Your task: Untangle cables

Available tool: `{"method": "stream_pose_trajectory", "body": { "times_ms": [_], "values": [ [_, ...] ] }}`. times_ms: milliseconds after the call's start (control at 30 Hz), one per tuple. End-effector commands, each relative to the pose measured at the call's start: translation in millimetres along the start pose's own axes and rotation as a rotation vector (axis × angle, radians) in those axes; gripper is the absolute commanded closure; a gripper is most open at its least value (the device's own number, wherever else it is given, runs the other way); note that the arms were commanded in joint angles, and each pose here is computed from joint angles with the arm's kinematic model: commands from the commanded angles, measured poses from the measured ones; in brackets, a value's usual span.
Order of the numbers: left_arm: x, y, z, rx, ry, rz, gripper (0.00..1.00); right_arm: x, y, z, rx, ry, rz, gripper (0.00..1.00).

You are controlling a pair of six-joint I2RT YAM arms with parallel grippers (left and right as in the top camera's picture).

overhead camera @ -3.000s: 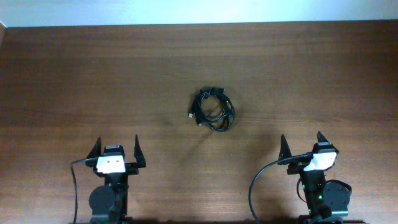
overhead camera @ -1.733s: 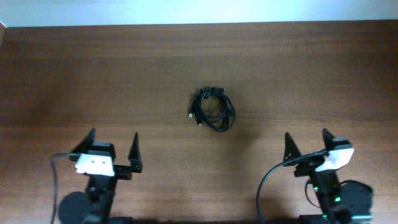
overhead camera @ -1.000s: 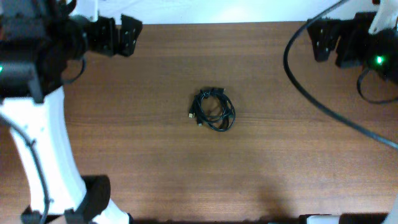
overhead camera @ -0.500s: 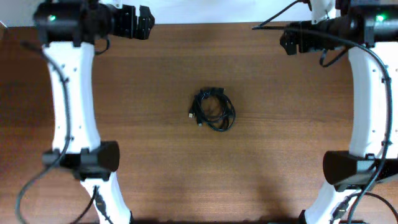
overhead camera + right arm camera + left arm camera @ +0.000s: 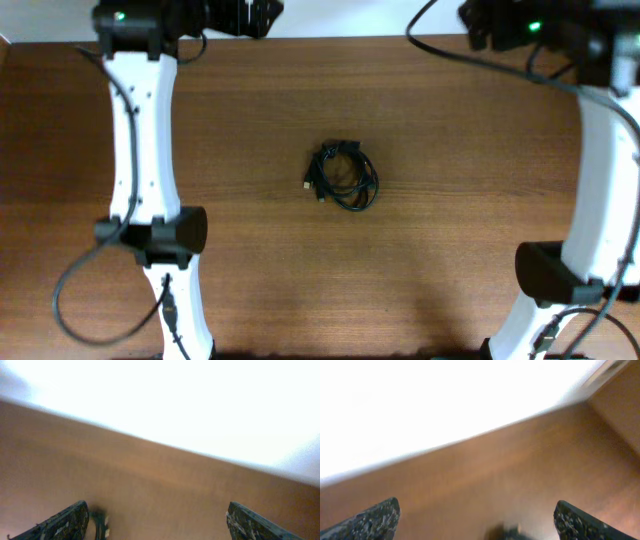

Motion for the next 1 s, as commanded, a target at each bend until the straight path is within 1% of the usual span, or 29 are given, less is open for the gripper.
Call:
{"method": "stream_pose_trajectory", "body": {
  "times_ms": [0,33,100,133,200,267,333,433,533,600,667,733,833,867,933,967],
  "values": [
    [-58,-96,-56,-0.246,0.142,-0.169,0.01,18,-72,-17,-0.181,-0.043,-0.014,0.12],
    [-65,-111,-60,-0.263,0.147,-0.216,0.01,19,-77,-15,-0.176,-0.041,-0.013,0.12],
    [-71,-132,-57,-0.253,0.138,-0.268,0.01,16,-85,-9,-0.151,-0.029,-0.002,0.12],
    [-69,-148,-52,-0.228,0.118,-0.343,0.01,13,-88,-6,-0.134,-0.019,0.009,0.12],
    [-61,-166,-46,-0.209,0.09,-0.439,0.01,3,-88,1,-0.097,0.008,0.038,0.12],
    [-47,-179,-36,-0.198,0.057,-0.493,0.01,-5,-87,6,-0.074,0.027,0.054,0.12],
    [-32,-184,-15,-0.189,0.031,-0.544,0.01,-8,-84,12,-0.055,0.031,0.054,0.12],
    [-23,-184,28,-0.213,0.019,-0.602,0.01,-8,-78,24,-0.013,0.02,0.054,0.12],
    [-31,-176,74,-0.268,0.04,-0.62,0.01,-11,-67,36,0.037,0.021,0.052,0.12],
    [-37,-173,94,-0.296,0.052,-0.627,0.01,-13,-59,44,0.074,0.031,0.051,0.12],
    [-41,-171,112,-0.323,0.064,-0.633,0.01,-15,-50,51,0.111,0.041,0.048,0.12],
    [-43,-169,122,-0.321,0.062,-0.632,0.01,-17,-42,58,0.146,0.051,0.046,0.12],
    [-41,-154,146,-0.197,0.011,-0.593,0.01,-19,-34,66,0.187,0.059,0.043,0.12],
    [-39,-141,150,-0.179,0.008,-0.515,0.01,-19,-32,67,0.195,0.061,0.039,0.12],
    [-40,-115,148,-0.193,0.03,-0.339,0.01,-14,-28,68,0.203,0.054,0.018,0.12],
    [-40,-101,147,-0.196,0.04,-0.274,0.01,-11,-27,68,0.205,0.047,0.009,0.12]
  ]
}}
Point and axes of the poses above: each gripper's point midway between its finger pads, its own y axis out along the fingers, its own x axis along the line the jaws close on, z = x × y, the point moved 10 cm from there along -y, back along the fingers, and after that the axes turned 9 degrees about y, right-handed, at the moved point
